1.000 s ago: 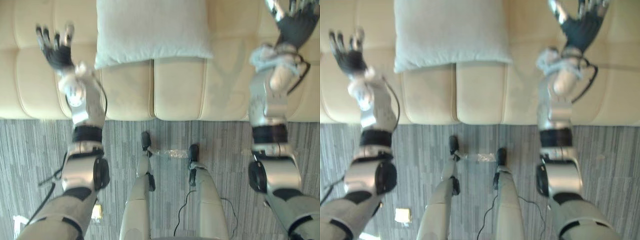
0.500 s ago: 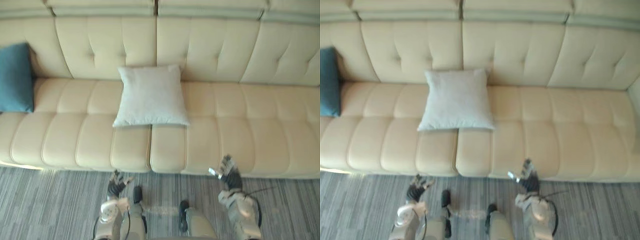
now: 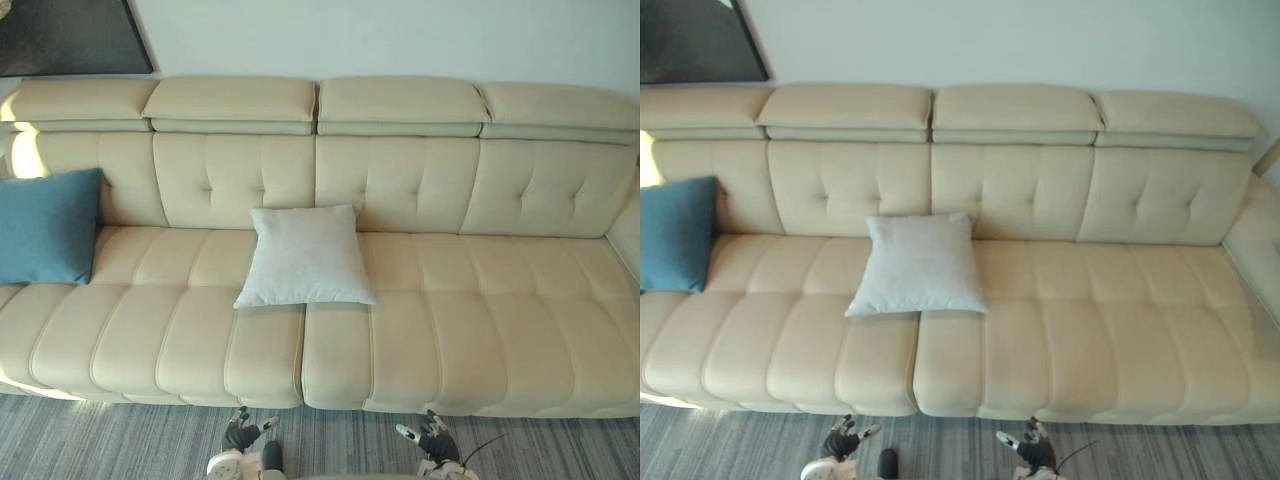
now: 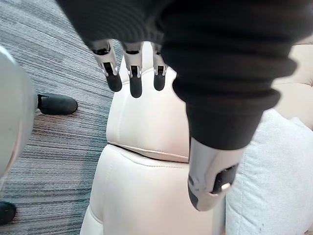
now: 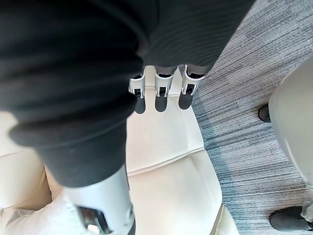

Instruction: Pick up cushions and gather them together orderly.

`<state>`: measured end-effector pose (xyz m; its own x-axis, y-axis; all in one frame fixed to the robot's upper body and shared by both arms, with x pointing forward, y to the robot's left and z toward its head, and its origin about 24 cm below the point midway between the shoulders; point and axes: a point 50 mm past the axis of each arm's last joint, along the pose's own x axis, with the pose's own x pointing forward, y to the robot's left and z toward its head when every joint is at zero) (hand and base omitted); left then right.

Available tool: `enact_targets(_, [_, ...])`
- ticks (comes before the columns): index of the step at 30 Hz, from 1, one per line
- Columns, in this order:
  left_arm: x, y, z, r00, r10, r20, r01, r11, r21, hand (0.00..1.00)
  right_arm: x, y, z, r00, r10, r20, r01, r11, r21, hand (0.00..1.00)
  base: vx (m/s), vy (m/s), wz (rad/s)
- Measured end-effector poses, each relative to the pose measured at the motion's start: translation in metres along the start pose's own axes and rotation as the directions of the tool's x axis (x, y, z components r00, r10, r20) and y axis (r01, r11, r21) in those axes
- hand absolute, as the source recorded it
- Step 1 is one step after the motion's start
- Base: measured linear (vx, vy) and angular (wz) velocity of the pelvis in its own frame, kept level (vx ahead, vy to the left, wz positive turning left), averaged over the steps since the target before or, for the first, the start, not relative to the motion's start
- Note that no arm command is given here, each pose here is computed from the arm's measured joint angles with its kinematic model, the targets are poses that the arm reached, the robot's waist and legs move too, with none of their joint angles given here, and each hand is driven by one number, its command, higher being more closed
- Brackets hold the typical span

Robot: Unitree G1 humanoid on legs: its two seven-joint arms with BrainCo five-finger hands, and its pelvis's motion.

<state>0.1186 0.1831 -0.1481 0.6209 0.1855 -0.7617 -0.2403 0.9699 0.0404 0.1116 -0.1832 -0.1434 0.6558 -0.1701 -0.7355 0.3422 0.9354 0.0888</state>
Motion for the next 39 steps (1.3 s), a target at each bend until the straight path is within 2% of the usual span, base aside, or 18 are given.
enact_targets(6, [0.005, -0.015, 0.01, 0.999, -0.04, 0.016, 0.04, 0.999, 0.006, 0.0, 0.003, -0.007, 0.004, 1.0, -0.023, -0.003, 0.023, 1.0, 0.01, 0.0, 0.03, 0.166, -0.41])
enact_targets(10, [0.011, -0.017, 0.025, 0.997, -0.056, 0.049, 0.054, 0.998, 0.041, 0.0, 0.007, 0.006, 0.004, 1.0, 0.006, -0.023, -0.005, 1.0, 0.022, 0.0, -0.13, 0.267, -0.43])
enact_targets(14, [0.01, -0.01, 0.018, 0.999, -0.038, 0.018, 0.037, 0.999, 0.037, 0.0, 0.015, 0.022, 0.02, 0.998, 0.068, 0.011, -0.066, 0.994, -0.084, 0.0, -0.21, 0.183, -0.63])
enact_targets(17, [0.008, 0.0, 0.012, 1.0, -0.007, 0.0, 0.007, 1.0, 0.027, 0.0, 0.013, 0.023, 0.012, 0.997, 0.068, -0.025, -0.07, 0.992, -0.108, 0.0, -0.14, 0.058, 0.09])
enact_targets(21, [0.0, 0.014, -0.012, 0.996, 0.028, -0.085, -0.025, 0.999, 0.034, 0.0, 0.013, 0.014, 0.007, 0.998, 0.046, -0.049, -0.051, 0.992, -0.114, 0.0, -0.1, -0.117, -0.24])
enact_targets(29, [0.003, 0.003, -0.011, 0.993, -0.019, -0.113, 0.03, 0.995, 0.094, 0.0, 0.005, -0.022, -0.014, 0.986, -0.072, -0.152, 0.057, 0.993, -0.101, 0.0, -0.07, -0.104, -0.14])
enact_targets(39, [0.002, 0.009, -0.016, 0.99, -0.029, -0.136, 0.055, 0.98, 0.193, 0.0, 0.009, -0.022, -0.005, 0.989, -0.069, -0.129, 0.056, 0.993, -0.106, 0.0, -0.09, 0.05, -0.48])
